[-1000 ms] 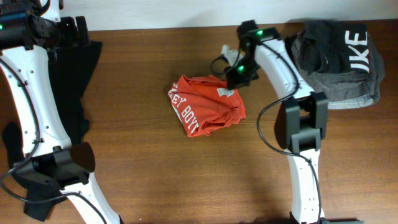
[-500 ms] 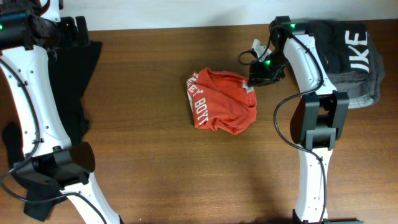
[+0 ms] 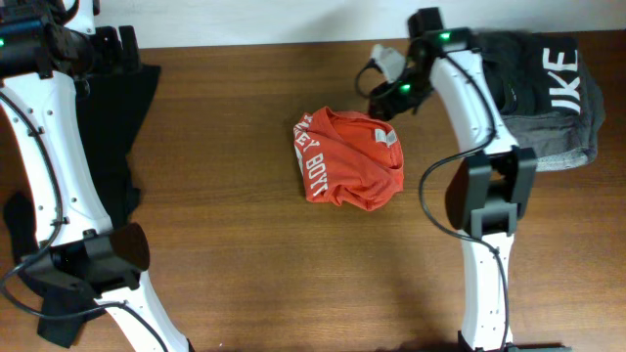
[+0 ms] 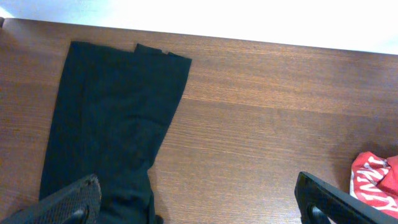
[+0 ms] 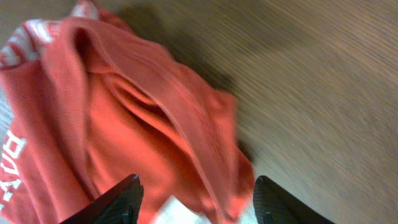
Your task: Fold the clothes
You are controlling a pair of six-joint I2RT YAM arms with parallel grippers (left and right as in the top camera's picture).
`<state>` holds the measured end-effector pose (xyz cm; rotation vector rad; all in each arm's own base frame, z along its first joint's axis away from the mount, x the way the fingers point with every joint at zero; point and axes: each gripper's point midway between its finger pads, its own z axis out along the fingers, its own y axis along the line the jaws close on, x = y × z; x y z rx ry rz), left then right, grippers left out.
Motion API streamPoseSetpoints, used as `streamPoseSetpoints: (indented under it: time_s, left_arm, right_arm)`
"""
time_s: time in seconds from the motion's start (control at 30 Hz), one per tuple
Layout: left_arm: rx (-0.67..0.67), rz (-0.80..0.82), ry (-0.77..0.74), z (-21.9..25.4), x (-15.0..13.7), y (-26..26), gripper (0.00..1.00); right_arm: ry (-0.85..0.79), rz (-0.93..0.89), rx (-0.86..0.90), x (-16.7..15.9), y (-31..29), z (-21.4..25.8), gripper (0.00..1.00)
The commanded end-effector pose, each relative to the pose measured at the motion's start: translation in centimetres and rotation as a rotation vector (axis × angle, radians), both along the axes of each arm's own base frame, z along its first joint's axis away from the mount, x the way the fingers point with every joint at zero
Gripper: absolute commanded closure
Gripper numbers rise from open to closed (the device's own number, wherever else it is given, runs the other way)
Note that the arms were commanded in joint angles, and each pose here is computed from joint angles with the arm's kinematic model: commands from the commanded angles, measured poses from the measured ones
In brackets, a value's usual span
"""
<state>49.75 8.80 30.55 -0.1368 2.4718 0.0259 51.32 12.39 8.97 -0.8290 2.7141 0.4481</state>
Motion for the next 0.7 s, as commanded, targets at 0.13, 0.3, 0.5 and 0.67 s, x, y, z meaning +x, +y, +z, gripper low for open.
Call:
streamPoseSetpoints:
  time_s: [0.13,0.3,0.5,0.67]
  left_arm:
    - [0.016,-0.005,0.013,-0.4,-0.1,0.4,0.01]
    - [0.015,-0.004,0.016,-0.5,-0.1,0.4,0.01]
    - [0.015,-0.004,0.013,-0.5,0.0,0.5,0.01]
    - [0.013,-0.005,0.024,-0.9,0.1,0.5,0.01]
  right_arm:
    - [-0.109,0.194,-0.059,0.9,4.7,-1.6,0.46]
    - [-0.110,0.200,-0.055,1.2,5.1,-2.6,0.47]
    - [-0.032,0.178,0.107,-0.3,7.6,-1.9,0.47]
    - [0.063,0.116,0.309,-1.4,10.3,-0.2,0.54]
